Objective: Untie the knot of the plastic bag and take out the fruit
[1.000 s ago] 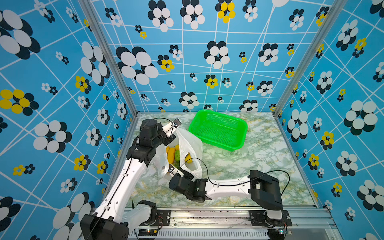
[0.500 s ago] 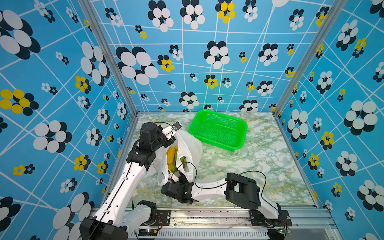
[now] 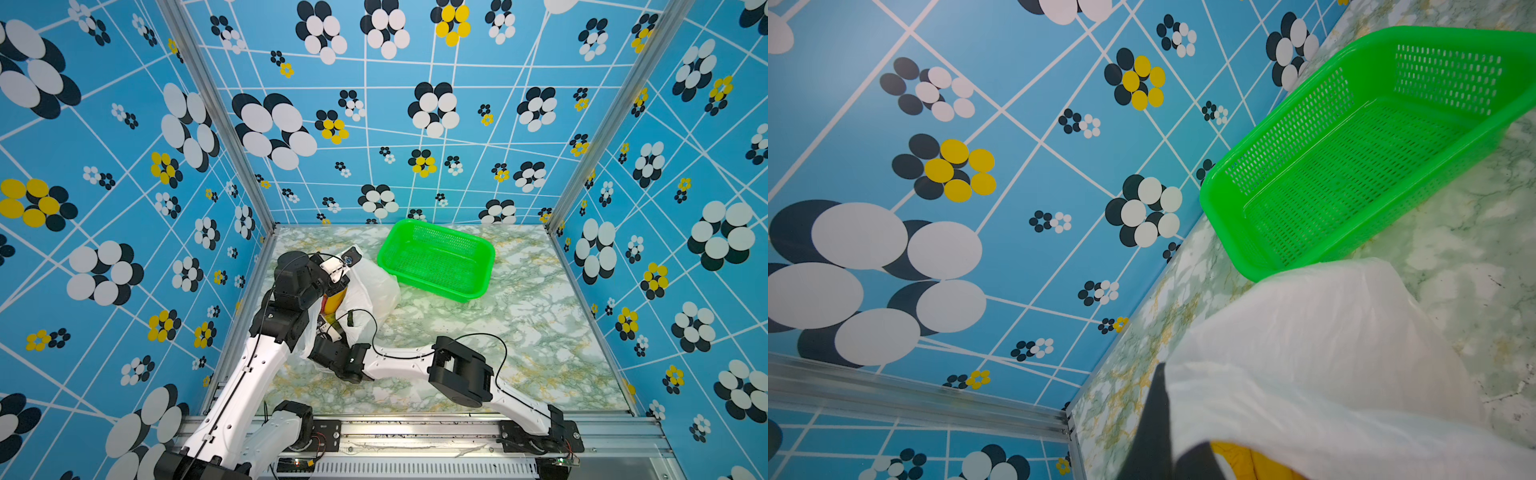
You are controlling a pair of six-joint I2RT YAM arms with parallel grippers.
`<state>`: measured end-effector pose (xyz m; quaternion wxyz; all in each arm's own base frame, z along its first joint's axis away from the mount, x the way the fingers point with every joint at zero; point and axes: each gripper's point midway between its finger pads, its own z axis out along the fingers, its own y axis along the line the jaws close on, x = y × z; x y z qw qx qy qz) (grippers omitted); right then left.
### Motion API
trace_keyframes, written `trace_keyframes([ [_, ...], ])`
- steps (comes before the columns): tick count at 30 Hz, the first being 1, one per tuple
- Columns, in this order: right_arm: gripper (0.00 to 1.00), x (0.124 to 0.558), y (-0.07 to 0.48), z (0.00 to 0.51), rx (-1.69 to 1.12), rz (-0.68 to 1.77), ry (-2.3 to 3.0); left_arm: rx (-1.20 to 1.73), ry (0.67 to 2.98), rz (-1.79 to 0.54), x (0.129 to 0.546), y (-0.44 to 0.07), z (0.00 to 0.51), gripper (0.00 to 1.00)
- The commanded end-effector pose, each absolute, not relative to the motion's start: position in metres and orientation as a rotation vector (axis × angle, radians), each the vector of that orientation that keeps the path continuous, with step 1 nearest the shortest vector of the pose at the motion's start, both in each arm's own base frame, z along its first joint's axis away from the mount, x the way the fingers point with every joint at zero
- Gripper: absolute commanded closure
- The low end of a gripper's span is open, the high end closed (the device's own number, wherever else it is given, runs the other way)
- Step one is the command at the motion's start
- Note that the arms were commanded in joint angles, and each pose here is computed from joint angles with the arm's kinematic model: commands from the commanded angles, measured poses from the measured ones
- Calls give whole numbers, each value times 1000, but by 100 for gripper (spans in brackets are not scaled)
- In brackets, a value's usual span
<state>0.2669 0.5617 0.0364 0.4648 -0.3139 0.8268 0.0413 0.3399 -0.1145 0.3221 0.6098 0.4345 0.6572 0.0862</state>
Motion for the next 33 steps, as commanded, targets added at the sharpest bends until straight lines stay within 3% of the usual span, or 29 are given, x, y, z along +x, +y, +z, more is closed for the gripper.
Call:
trace_keyframes([
  [1,8,257,535,1,-921,-14,2069,1014,1420,204,332,-121,337,100],
  [9,29,250,501,68,-811,115,1974,1032,1430,236,339,-118,319,100],
  [15,34,248,514,101,-821,206,1905,1037,1383,210,328,-123,331,100],
  [24,34,285,498,97,-698,63,1948,1070,1361,216,323,-129,328,100],
  [28,19,305,496,87,-662,8,1989,1074,1359,208,322,-130,328,100],
  [33,11,298,517,58,-841,128,2032,1075,1354,207,321,-130,329,100],
])
